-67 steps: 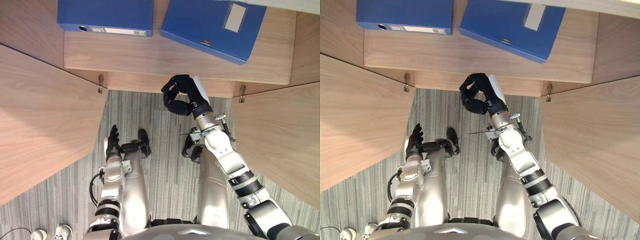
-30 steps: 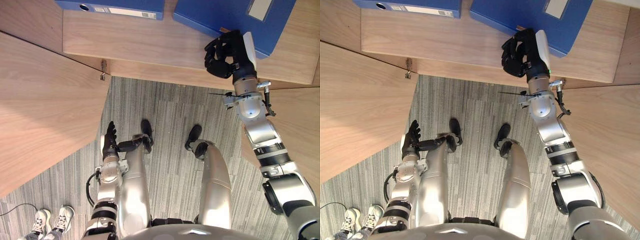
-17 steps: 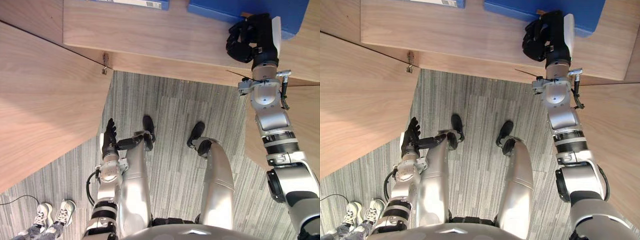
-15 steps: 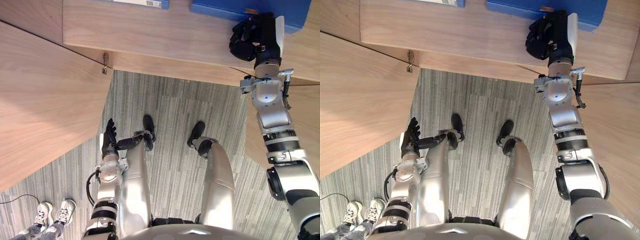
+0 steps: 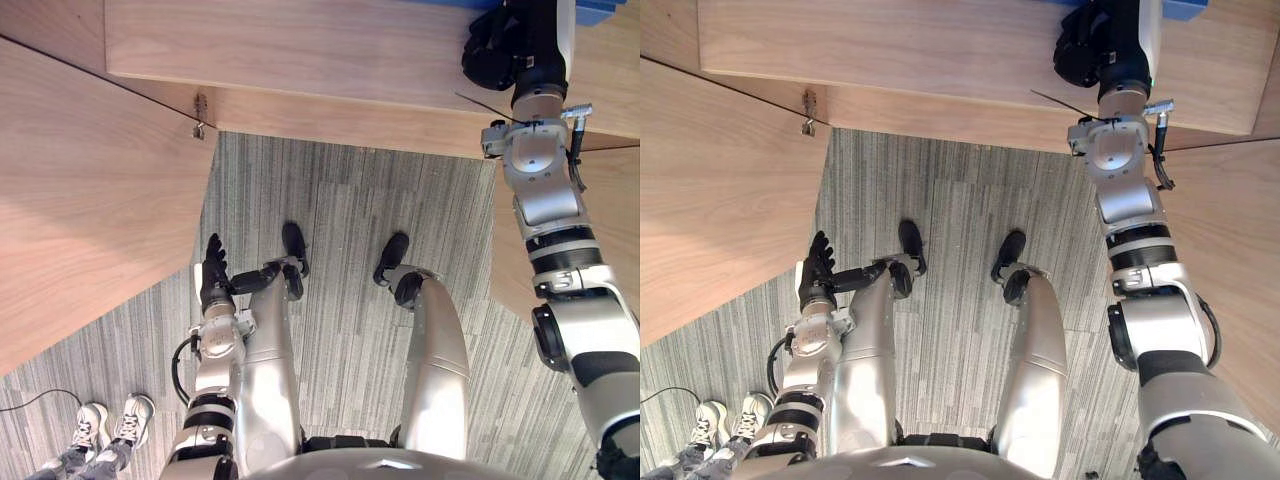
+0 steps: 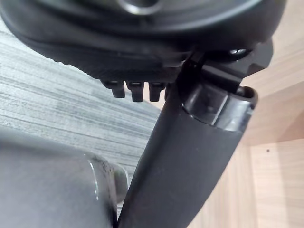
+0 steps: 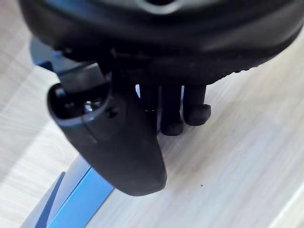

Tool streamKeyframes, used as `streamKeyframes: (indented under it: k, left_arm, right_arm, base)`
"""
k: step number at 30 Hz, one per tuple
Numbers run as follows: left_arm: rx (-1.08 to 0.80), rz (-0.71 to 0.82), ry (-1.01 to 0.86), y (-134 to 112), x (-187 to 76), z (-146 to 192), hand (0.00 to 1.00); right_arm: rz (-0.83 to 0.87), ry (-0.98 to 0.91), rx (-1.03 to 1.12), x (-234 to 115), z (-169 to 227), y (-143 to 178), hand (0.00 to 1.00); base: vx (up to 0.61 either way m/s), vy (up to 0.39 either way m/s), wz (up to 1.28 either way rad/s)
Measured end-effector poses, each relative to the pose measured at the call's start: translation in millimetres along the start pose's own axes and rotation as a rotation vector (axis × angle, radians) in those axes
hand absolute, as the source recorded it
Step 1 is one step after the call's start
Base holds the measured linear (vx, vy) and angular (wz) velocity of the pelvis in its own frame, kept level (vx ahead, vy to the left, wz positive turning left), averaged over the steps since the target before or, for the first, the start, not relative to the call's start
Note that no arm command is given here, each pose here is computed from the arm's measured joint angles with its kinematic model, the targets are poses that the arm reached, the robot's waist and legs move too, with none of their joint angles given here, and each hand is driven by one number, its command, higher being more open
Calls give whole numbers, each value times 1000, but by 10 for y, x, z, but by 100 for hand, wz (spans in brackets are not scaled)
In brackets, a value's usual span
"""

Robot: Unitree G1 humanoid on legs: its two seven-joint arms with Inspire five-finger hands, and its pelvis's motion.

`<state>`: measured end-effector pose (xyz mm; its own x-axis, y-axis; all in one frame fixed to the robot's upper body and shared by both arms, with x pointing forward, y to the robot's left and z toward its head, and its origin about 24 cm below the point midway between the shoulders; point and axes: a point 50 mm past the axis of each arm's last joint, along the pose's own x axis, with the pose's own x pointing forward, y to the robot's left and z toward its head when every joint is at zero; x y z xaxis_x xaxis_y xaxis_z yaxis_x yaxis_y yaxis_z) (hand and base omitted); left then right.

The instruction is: Walk over to the cabinet, pick up the folder, carry it to the office cabinet, place the folder inside the office cabinet, then close the office cabinet door

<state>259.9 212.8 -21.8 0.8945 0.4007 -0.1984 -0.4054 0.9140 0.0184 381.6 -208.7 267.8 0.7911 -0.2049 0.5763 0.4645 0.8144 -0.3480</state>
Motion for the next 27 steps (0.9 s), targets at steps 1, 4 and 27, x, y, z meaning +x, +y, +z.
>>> streamKeyframes:
  k: [1, 4, 27]
  left_arm:
    - [-3, 0, 1, -2, 0, 0, 100]
    - [-8, -1, 0, -9, 0, 4, 100]
    - [127, -77, 187, -71, -201, -405, 100]
  right_arm:
    - [-4, 1, 7, 2, 8, 7, 0]
    - [-15, 3, 42, 10, 40, 31, 0]
    - [263, 108, 334, -1586, -293, 504, 0]
  base:
    - [-45, -19, 2]
    - [-35, -16, 1]
    - [16, -8, -3]
